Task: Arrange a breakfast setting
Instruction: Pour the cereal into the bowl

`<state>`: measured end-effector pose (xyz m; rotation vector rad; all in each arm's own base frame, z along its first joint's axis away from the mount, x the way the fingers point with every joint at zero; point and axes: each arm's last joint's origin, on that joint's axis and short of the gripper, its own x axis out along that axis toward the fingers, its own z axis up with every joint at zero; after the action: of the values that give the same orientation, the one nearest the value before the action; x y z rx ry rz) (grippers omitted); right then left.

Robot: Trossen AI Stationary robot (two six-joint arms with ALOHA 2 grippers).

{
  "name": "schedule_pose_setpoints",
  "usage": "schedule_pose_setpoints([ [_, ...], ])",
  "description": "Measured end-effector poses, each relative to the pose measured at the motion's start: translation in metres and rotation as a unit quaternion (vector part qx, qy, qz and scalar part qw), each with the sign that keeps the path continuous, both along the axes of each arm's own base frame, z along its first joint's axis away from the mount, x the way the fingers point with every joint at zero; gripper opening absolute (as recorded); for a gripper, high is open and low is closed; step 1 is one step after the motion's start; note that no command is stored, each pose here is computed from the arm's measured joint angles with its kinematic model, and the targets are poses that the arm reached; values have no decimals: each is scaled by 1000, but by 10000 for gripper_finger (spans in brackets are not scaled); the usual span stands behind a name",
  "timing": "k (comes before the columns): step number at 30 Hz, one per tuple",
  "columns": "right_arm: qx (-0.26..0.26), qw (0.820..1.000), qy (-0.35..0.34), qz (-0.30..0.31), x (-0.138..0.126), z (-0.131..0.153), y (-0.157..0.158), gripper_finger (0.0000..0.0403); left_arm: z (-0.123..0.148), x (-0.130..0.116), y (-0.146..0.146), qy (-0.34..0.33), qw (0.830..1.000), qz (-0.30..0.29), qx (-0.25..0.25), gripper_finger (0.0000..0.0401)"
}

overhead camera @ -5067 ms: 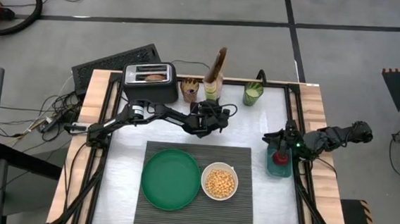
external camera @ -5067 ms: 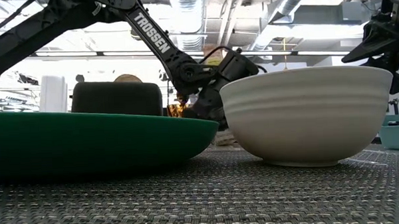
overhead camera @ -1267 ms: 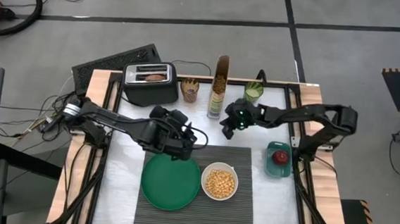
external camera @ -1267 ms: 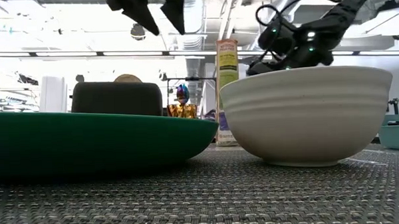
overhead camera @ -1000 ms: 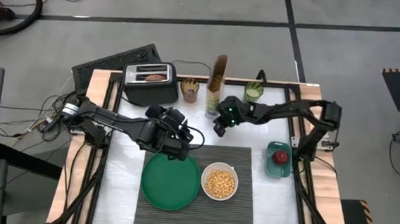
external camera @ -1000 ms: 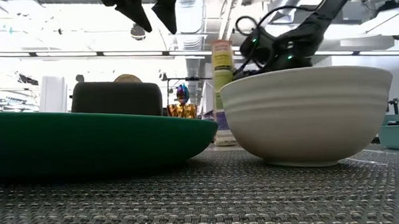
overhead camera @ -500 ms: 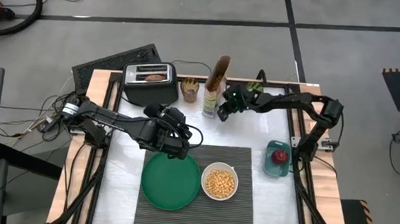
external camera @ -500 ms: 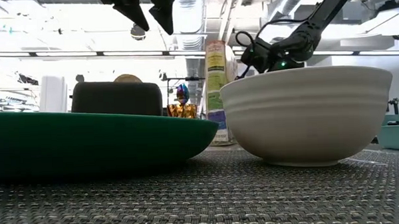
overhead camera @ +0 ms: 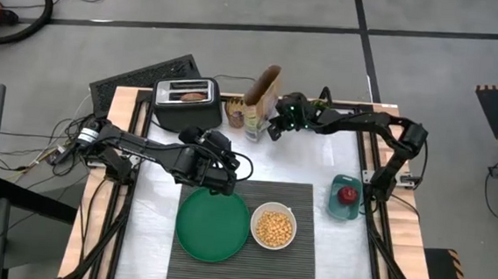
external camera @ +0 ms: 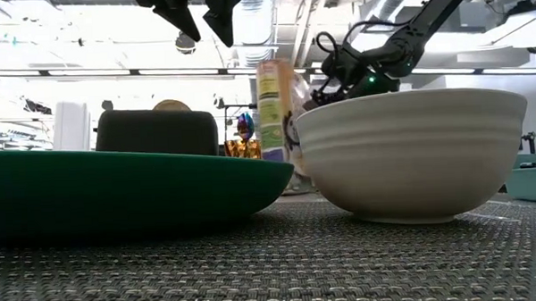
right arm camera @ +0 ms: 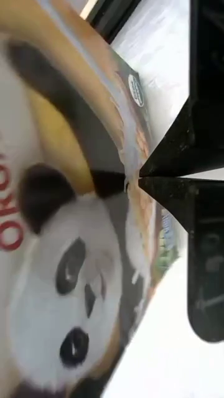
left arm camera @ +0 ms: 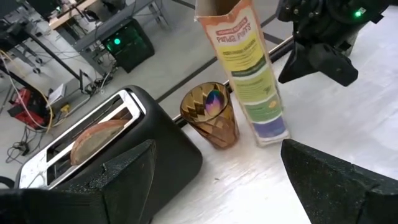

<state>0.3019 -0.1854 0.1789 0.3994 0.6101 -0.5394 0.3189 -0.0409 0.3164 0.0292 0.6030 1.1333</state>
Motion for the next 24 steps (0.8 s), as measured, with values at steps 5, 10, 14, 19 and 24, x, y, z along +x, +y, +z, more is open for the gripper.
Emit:
schedule_pose_setpoints([
  [5,-18,1000,9,-2,-1,5,-7,24,0,0,0,-2,1000,1,-1,330],
  [10,-8,998,55,-38,-10,6,-17,32,0,0,0,-4,1000,2,-1,330],
  [14,-27,996,65,-53,-15,10,-27,31,0,1,0,-18,1000,6,-5,330],
  [19,-56,996,51,-55,-14,26,-41,21,2,6,-1,-39,999,0,-8,330],
  [24,-84,995,42,-42,-9,39,-46,34,4,13,0,-50,999,-10,-4,330],
])
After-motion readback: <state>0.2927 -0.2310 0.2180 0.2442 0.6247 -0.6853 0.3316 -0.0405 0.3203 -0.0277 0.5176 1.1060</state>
